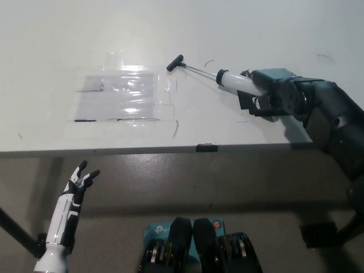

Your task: The robot uses right hand to pick up a small white air pumper and uses its left hand to compress it, and then puts it on the desk

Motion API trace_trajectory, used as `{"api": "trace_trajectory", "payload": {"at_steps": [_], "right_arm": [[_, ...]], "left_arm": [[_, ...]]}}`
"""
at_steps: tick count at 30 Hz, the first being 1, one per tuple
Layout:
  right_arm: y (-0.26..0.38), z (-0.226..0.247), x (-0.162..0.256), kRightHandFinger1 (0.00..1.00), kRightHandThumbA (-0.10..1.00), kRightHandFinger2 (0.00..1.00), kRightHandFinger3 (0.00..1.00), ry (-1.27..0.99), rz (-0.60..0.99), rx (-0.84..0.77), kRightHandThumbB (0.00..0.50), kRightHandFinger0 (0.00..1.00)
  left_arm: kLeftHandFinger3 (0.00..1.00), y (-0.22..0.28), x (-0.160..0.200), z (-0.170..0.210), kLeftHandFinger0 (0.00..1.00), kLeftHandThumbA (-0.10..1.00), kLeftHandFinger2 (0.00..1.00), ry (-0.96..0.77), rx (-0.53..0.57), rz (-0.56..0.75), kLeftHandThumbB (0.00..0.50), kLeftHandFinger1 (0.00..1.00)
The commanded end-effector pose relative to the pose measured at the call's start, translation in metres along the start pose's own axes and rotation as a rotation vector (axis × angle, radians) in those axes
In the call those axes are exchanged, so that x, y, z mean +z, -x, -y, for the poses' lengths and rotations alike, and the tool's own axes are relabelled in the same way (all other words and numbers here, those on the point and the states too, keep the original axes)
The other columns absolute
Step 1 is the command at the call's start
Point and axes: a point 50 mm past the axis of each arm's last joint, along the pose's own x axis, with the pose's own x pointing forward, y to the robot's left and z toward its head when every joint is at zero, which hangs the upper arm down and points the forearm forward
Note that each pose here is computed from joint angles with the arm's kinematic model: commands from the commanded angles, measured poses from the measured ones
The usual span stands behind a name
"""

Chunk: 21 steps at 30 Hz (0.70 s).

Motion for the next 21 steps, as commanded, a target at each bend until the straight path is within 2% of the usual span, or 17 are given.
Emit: {"api": "trace_trajectory", "payload": {"at_steps": [1,5,9,13,15,20,21], "right_arm": [[0.006,0.027,-0.015,0.64,-0.10,0.95,0.94,-0.001,0.013,-0.110,0.132,0.12],[0.008,0.033,-0.016,0.66,-0.10,0.95,1.00,-0.016,0.013,-0.130,0.123,0.14],[0.008,0.036,-0.016,0.66,-0.10,0.94,1.00,-0.025,0.024,-0.147,0.126,0.15],[0.011,0.035,-0.019,0.62,-0.10,0.90,0.96,-0.049,0.067,-0.190,0.137,0.13],[0.014,0.040,-0.020,0.58,-0.10,0.87,0.92,-0.072,0.101,-0.222,0.119,0.10],[0.027,0.050,-0.016,0.53,-0.10,0.85,0.96,-0.107,0.168,-0.258,0.092,0.06],[0.033,0.051,-0.015,0.52,-0.10,0.84,0.91,-0.106,0.189,-0.267,0.090,0.06]], "left_arm": [[1.00,-0.010,0.011,-0.006,1.00,1.00,0.85,-0.005,-0.013,0.072,0.000,0.92],[1.00,-0.009,0.010,-0.006,1.00,1.00,0.84,0.003,-0.016,0.060,0.019,0.93],[1.00,-0.009,0.010,-0.006,1.00,1.00,0.84,-0.002,-0.017,0.064,0.004,0.92],[1.00,-0.008,0.008,-0.005,1.00,1.00,0.83,0.001,-0.019,0.062,0.000,0.92],[1.00,-0.010,0.010,-0.005,1.00,1.00,0.83,-0.001,-0.016,0.069,0.000,0.91],[1.00,-0.010,0.010,-0.007,1.00,1.00,0.84,-0.005,-0.015,0.062,0.000,0.91],[1.00,-0.009,0.010,-0.007,1.00,1.00,0.84,0.002,-0.015,0.059,0.000,0.91]]}}
